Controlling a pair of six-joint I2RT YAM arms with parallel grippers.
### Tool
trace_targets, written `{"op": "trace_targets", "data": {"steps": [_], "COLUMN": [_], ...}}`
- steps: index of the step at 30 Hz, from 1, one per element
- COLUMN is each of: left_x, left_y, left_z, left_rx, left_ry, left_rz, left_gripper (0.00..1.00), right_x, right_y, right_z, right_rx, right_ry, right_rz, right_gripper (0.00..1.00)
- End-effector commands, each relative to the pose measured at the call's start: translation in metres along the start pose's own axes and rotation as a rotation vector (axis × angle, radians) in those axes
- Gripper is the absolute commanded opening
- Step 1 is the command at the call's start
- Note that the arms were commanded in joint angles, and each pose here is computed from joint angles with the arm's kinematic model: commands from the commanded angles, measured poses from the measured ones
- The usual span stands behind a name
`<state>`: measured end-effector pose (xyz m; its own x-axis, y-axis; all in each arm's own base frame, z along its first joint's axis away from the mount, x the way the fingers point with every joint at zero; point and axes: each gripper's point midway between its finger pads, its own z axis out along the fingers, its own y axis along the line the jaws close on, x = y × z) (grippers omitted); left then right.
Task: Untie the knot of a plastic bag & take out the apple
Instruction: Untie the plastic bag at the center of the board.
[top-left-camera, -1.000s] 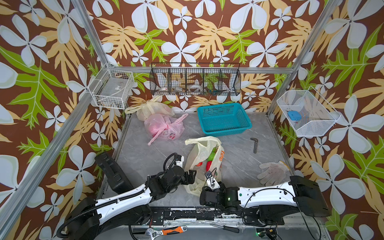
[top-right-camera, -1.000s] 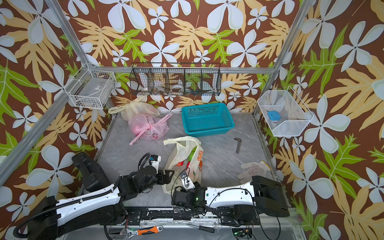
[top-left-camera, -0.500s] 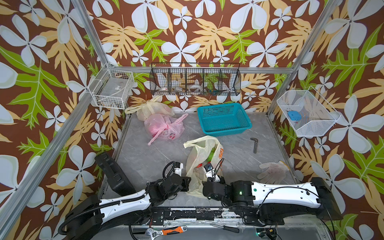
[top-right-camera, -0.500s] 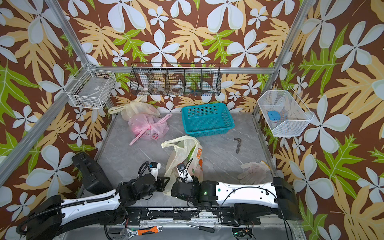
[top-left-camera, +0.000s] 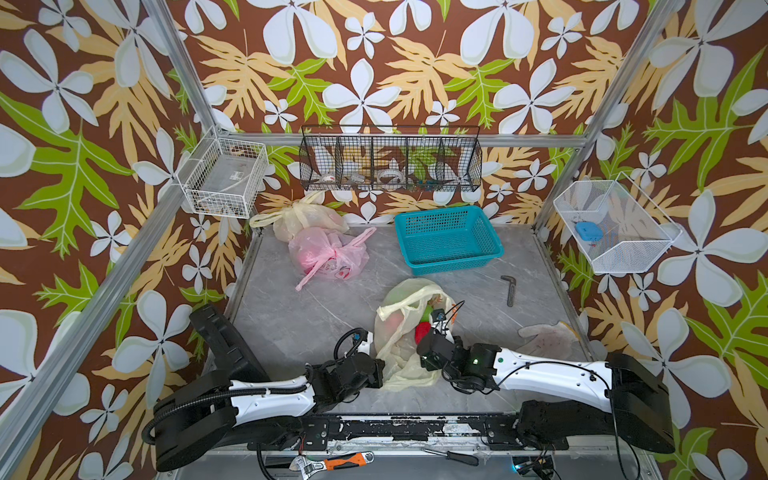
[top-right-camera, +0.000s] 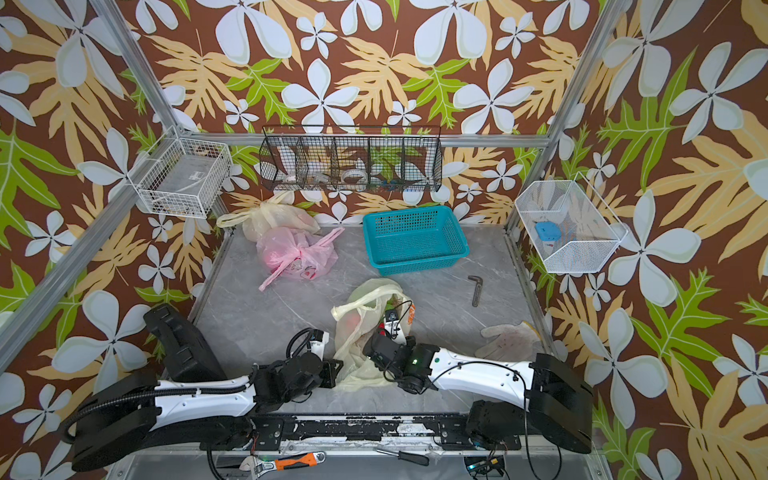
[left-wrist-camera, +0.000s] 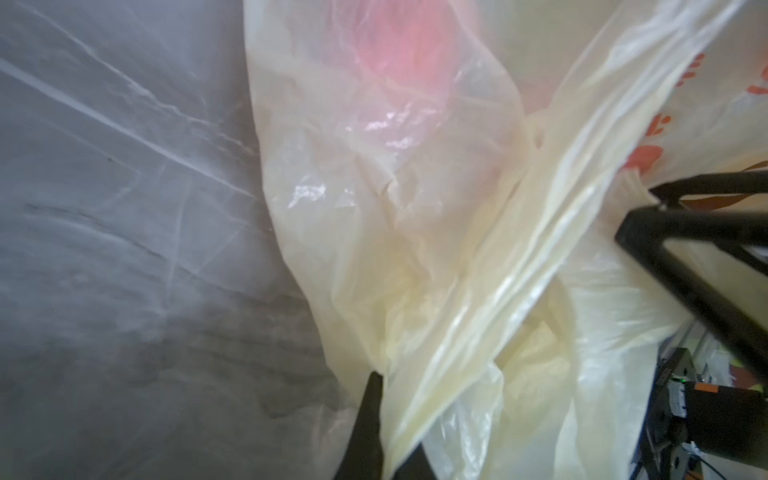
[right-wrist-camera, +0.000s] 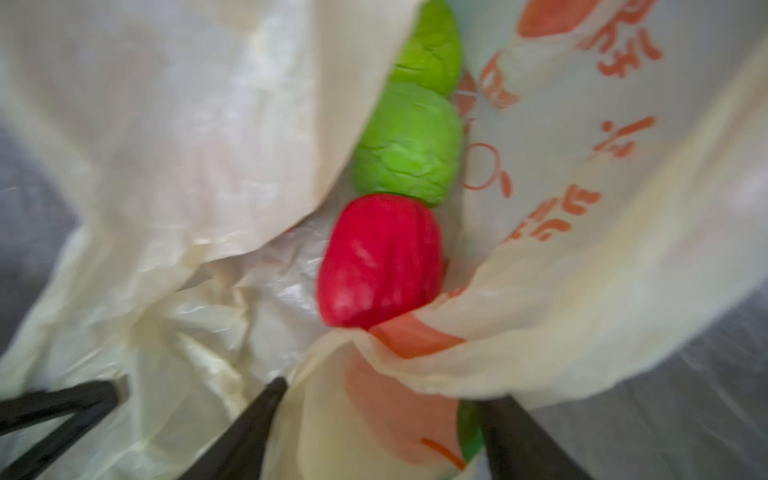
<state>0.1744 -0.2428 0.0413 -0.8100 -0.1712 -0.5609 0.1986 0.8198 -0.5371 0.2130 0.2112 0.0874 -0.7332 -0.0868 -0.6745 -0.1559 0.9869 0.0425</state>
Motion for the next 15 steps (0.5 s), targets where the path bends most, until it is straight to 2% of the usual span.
{"op": "trace_targets", "data": {"steps": [1, 3, 4, 7, 11, 12, 15], "left_x": [-0.004, -0.001, 0.002, 0.004, -0.002, -0.004, -0.013], "left_y": [-0.01, -0.01, -0.009, -0.008, -0.015, -0.017, -0.026], "left_z": [0.003, 0.005, 0.006, 0.008, 0.011, 0.011, 0.012], "left_rx": [0.03, 0.028, 0.025, 0.013, 0.011, 0.015, 0.028], "left_ry": [-0.023, -0.007, 0.004, 0.014, 0.004, 0.0, -0.022], "left_rz": [-0.001, 0.007, 0.015, 0.034, 0.053, 0.055, 0.062], "left_gripper": [0.0, 0.0, 0.0, 0.0, 0.0, 0.0, 0.0], "right_x": [-0.003, 0.008, 0.012, 0.034, 0.047, 0.046, 0.034], "right_y": [-0.031, -0.059, -0.07, -0.087, -0.085, -0.083, -0.076], "right_z": [-0.006, -0.006, -0.004, 0.008, 0.012, 0.011, 0.0], "right_rx": [0.081, 0.134, 0.139, 0.091, 0.043, 0.04, 0.026], "right_ry": [-0.083, -0.085, -0.079, -0.035, 0.011, 0.02, 0.046], "right_rz": [0.044, 0.079, 0.109, 0.181, 0.206, 0.201, 0.159], "right_gripper": [0.24, 0.03, 0.0, 0.0, 0.0, 0.02, 0.37]}}
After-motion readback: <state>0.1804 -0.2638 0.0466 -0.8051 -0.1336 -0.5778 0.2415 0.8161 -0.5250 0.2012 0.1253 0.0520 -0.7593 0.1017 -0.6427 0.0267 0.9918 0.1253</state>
